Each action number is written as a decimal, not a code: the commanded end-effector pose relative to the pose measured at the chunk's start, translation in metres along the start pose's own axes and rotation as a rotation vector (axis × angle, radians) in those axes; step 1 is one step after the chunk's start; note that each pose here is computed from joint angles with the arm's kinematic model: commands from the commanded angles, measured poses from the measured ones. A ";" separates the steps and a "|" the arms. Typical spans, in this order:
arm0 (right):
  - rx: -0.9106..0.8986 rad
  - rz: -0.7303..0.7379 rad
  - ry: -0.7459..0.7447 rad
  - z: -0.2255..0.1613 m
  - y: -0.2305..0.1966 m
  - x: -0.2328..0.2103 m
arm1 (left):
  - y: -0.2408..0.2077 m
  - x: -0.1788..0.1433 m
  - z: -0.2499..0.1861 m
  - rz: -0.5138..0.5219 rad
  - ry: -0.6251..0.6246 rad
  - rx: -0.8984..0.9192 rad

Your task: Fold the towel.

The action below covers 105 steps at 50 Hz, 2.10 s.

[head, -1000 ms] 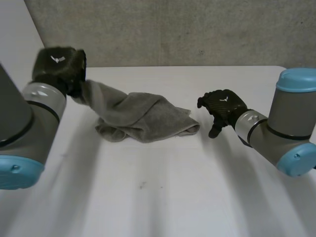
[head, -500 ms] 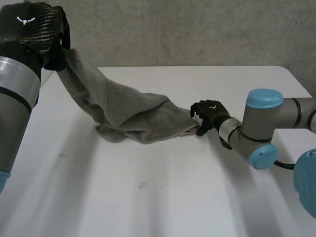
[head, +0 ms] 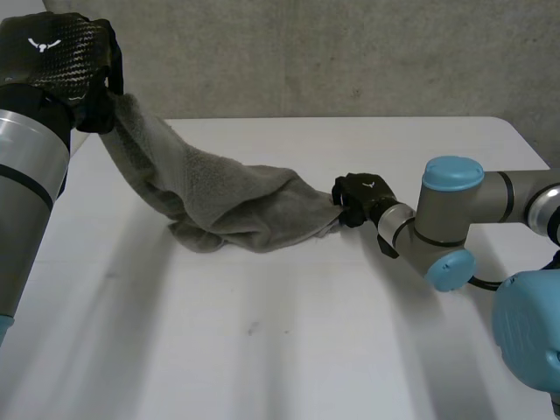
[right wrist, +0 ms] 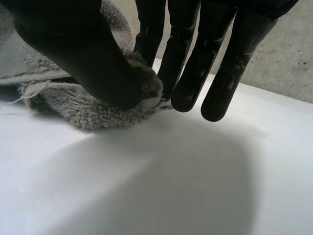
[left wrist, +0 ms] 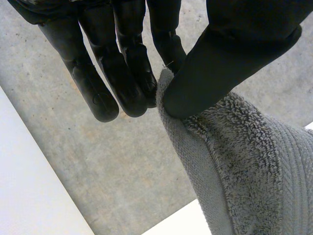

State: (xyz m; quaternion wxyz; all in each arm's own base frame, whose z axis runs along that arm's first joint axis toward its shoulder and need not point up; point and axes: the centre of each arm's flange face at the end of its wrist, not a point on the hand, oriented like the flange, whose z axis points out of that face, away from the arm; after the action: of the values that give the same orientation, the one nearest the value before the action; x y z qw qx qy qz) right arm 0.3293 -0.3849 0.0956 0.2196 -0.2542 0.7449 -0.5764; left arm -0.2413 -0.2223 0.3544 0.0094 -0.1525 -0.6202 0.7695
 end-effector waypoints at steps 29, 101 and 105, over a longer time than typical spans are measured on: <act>0.161 -0.593 0.180 -0.211 -0.215 -0.009 | 0.027 -0.022 0.027 0.032 -0.056 -0.065; -0.544 -0.713 -0.193 -0.211 -0.018 -0.054 | 0.153 0.011 0.091 0.107 0.020 -0.450; -0.611 -0.687 -0.238 -0.232 -0.015 -0.063 | 0.149 0.008 0.089 0.106 0.013 -0.444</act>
State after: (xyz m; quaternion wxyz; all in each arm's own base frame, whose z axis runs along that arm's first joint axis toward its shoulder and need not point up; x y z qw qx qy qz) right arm 0.2440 -0.2018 0.1660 0.0006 -0.5951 0.7091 -0.3782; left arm -0.2482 -0.3438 0.2187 -0.0598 -0.1925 -0.7691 0.6064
